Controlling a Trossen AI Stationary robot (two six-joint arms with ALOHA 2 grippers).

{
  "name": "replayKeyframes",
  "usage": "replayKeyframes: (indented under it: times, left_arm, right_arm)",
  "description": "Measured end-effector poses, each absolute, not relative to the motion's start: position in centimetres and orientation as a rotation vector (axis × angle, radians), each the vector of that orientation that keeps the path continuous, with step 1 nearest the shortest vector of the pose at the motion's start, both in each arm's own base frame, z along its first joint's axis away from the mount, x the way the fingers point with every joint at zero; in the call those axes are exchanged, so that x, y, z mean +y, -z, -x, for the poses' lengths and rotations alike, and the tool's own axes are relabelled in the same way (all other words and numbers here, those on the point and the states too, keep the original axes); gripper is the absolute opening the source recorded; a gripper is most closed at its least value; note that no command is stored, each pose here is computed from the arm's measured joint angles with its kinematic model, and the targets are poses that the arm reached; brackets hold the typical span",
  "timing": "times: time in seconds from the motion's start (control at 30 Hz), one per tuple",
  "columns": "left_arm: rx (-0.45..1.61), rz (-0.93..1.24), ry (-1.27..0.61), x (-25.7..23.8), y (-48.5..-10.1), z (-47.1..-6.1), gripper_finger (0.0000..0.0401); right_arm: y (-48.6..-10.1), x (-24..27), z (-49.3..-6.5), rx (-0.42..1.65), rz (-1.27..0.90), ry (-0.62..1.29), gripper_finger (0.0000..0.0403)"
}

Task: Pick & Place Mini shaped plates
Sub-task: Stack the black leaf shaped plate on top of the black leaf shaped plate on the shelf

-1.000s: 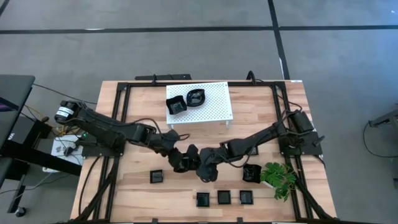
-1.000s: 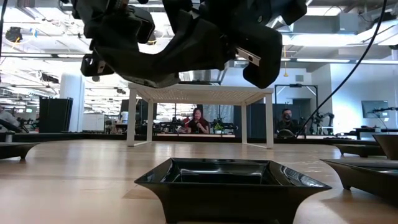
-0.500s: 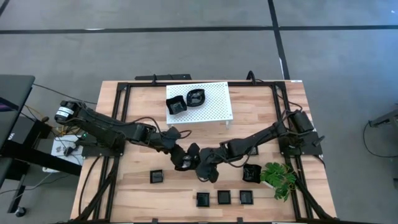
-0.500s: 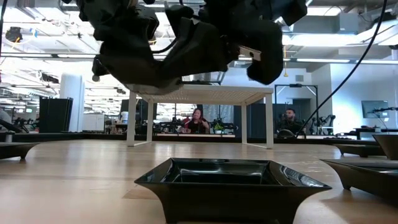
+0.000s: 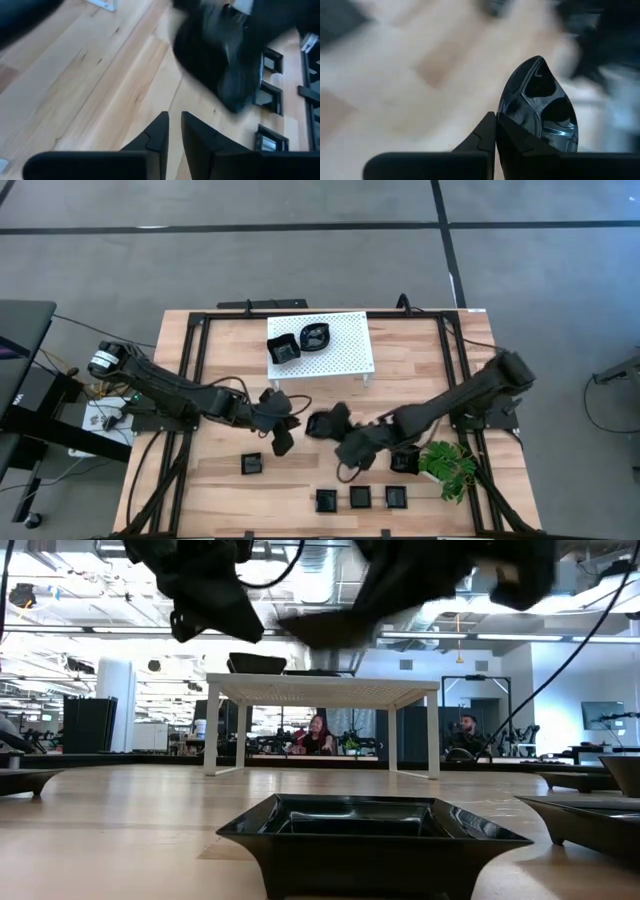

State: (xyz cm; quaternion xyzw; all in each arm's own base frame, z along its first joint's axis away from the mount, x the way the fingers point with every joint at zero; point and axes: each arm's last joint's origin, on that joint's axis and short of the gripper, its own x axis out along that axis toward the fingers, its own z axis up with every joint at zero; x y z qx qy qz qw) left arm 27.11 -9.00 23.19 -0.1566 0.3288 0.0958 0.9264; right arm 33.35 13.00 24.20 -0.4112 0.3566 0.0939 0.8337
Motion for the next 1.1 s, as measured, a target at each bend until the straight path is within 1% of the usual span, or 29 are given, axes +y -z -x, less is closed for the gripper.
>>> replayKeyframes:
  times: [0.1, 0.23, 0.37, 0.43, 0.53, 0.67, 0.87, 1.1]
  left_arm:
    - [0.657, 0.293, -0.2, -9.8, -23.2, -26.8, 0.0041]
    - [0.616, 0.245, -0.238, -10.9, -23.4, -26.3, 0.003]
    - [0.564, 0.191, -0.282, -12.1, -23.5, -25.7, 0.0021]
    - [0.547, 0.173, -0.296, -12.5, -23.5, -25.4, 0.0018]
    - [0.52, 0.13, -0.326, -12.8, -23.6, -25.3, 0.0014]
    - [0.515, 0.111, -0.329, -12.7, -23.7, -25.3, 0.001]
    - [0.514, 0.114, -0.34, -12.4, -23.7, -25.4, 0.001]
    - [0.537, 0.098, -0.347, -12.2, -22.7, -25.1, 0.0008]
  right_arm:
    - [-27.5, 10.8, -32.1, 0.726, 0.929, -0.045, 0.0001]
    - [-30.7, 5.9, -31.4, 0.7, 0.941, 0.06, 0.0002]
    - [-32.0, -0.1, -31.4, 0.667, 0.921, 0.015, 0.0001]
    - [-31.6, -2.8, -31.8, 0.648, 0.866, -0.047, 0.0001]
    - [-30.3, -6.2, -32.7, 0.662, 0.821, -0.018, 0.0001]
    - [-28.2, -8.7, -33.8, 0.728, 0.878, -0.015, 0.0001]
    - [-26.3, -10.2, -35.1, 0.746, 0.953, -0.026, 0.0001]
    - [-26.2, -10.2, -35.2, 0.741, 0.97, -0.034, 0.0001]
